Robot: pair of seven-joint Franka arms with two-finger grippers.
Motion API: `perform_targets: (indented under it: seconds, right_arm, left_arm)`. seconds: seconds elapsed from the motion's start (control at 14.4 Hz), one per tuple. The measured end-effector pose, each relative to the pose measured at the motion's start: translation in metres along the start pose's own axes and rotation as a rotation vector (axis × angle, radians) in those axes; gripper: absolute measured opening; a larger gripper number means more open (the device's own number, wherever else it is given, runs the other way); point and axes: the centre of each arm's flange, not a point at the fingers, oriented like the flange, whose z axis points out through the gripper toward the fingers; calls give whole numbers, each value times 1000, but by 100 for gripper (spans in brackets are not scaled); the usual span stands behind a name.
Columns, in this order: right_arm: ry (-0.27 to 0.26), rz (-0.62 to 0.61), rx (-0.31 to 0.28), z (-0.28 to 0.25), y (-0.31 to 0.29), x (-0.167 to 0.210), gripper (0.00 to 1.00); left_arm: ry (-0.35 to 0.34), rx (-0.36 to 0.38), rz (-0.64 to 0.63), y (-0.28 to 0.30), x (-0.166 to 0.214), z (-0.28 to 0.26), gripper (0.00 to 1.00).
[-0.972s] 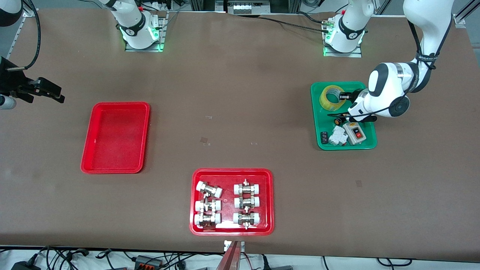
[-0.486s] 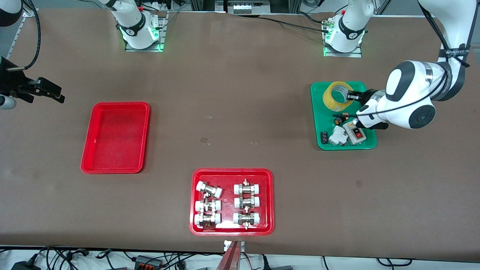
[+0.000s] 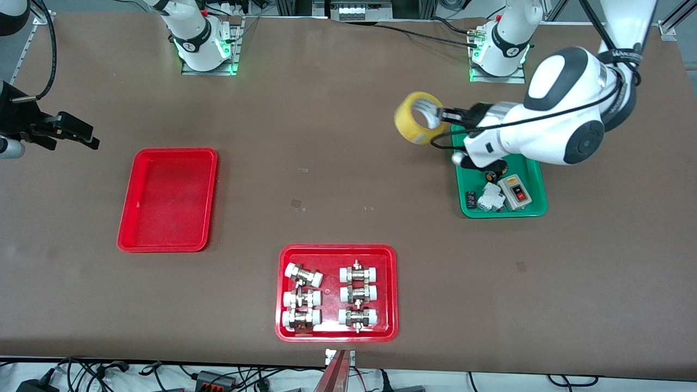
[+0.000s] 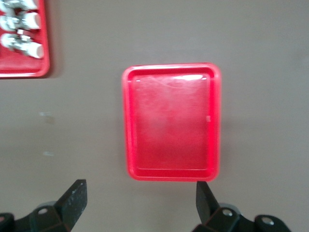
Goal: Left arm passes tape to right arm into tray
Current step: 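Lift the tape with the left gripper while the right gripper approaches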
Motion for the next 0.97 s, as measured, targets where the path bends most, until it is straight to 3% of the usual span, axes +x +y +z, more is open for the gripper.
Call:
perform_targets:
  seconds: [0.14,0.28,0.42,0.69,0.83,0.97]
  right_arm:
    - [-36,8,56,16,-4,5,100]
    - [-59,13,119,31,-13,11,100]
    - [-92,-13,140,45,-32,14,100]
    - [-154,-96,162,76,-84,17,100]
    - [-186,-124,243,79,-97,14,100]
    - [-189,-139,377,68,-126,11,100]
  left_arm:
    - [-3,-111,4,52,-17,-3,21]
    - [41,-196,-23,100,-26,-4,21]
    - [94,-251,-53,127,-23,1,21]
    - [64,-298,-102,125,2,15,21]
    - [54,-303,-108,124,7,18,21]
    - [56,-305,-108,125,6,16,21]
